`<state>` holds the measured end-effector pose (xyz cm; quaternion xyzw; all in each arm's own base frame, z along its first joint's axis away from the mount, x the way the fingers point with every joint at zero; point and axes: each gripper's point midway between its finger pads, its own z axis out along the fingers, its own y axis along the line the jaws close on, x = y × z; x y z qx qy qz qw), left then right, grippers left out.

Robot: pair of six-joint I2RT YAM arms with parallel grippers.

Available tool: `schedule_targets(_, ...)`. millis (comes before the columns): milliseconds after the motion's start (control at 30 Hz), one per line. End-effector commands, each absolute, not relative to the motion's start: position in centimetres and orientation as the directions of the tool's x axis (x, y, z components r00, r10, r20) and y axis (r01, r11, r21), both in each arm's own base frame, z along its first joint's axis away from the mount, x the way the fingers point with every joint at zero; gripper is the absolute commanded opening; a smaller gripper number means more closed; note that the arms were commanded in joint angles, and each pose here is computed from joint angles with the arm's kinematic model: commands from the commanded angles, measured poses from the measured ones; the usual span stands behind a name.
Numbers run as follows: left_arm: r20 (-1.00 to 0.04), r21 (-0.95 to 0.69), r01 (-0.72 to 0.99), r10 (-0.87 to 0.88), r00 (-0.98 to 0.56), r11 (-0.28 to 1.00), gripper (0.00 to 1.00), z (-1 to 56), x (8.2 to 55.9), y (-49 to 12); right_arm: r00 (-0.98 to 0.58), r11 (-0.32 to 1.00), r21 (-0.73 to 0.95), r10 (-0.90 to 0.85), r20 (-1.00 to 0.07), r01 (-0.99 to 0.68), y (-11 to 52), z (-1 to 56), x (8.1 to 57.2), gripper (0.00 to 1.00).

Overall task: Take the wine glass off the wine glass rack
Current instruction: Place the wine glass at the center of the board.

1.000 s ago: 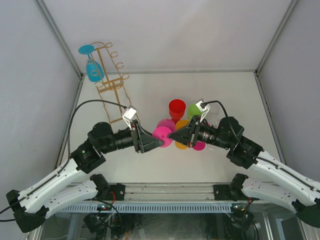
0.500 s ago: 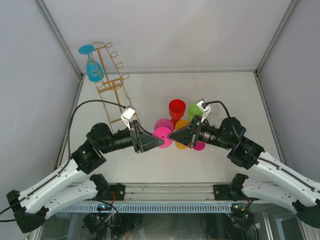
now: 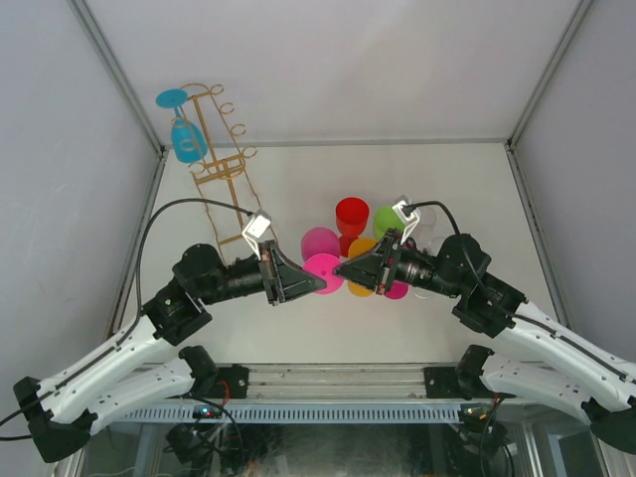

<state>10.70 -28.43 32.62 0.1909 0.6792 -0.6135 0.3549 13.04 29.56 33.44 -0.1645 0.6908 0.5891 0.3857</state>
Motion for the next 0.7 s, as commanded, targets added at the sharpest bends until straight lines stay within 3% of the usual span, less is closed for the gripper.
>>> schedule_targets(0, -0.785, -0.614, 0.776, -0.202, -0.585, 0.142, 0.00, 34.4, 10.1, -27.7, -0.607, 0.236, 0.665, 0.276, -0.745, -0.709, 29.2, 35.1, 13.2, 0.00)
schedule_targets(67, -0.809, -0.583, 0.797, -0.209, -0.550, 0.158, 0.00, 34.5, 10.1, -27.2, -0.600, 0.244, 0.662, 0.285, -0.748, -0.709, 29.0, 35.2, 13.3, 0.02)
schedule_targets(233, -0.885, -0.458, 0.867, -0.190, -0.425, 0.194, 0.00, 33.7, 9.8, -26.0, -0.574, 0.288, 0.652, 0.315, -0.756, -0.701, 27.5, 35.7, 13.9, 0.37)
schedule_targets(300, -0.904, -0.420, 0.880, -0.188, -0.384, 0.220, 0.00, 33.0, 9.9, -25.5, -0.554, 0.332, 0.648, 0.340, -0.760, -0.686, 26.4, 35.7, 14.6, 0.45)
schedule_targets(400, -0.936, -0.345, 0.917, -0.146, -0.320, 0.201, 0.00, 31.6, 9.2, -25.3, -0.528, 0.405, 0.654, 0.388, -0.756, -0.638, 24.6, 35.4, 16.0, 0.51)
schedule_targets(533, -0.985, -0.170, 0.983, -0.054, -0.166, 0.070, 0.00, 30.3, 6.7, -25.5, -0.525, 0.460, 0.691, 0.450, -0.723, -0.558, 22.1, 35.2, 17.4, 0.54)
schedule_targets(667, -0.998, -0.063, 0.988, -0.013, -0.065, -0.142, 0.00, 29.8, 3.2, -25.7, -0.576, 0.445, 0.738, 0.462, -0.674, -0.507, 21.1, 35.0, 18.0, 0.58)
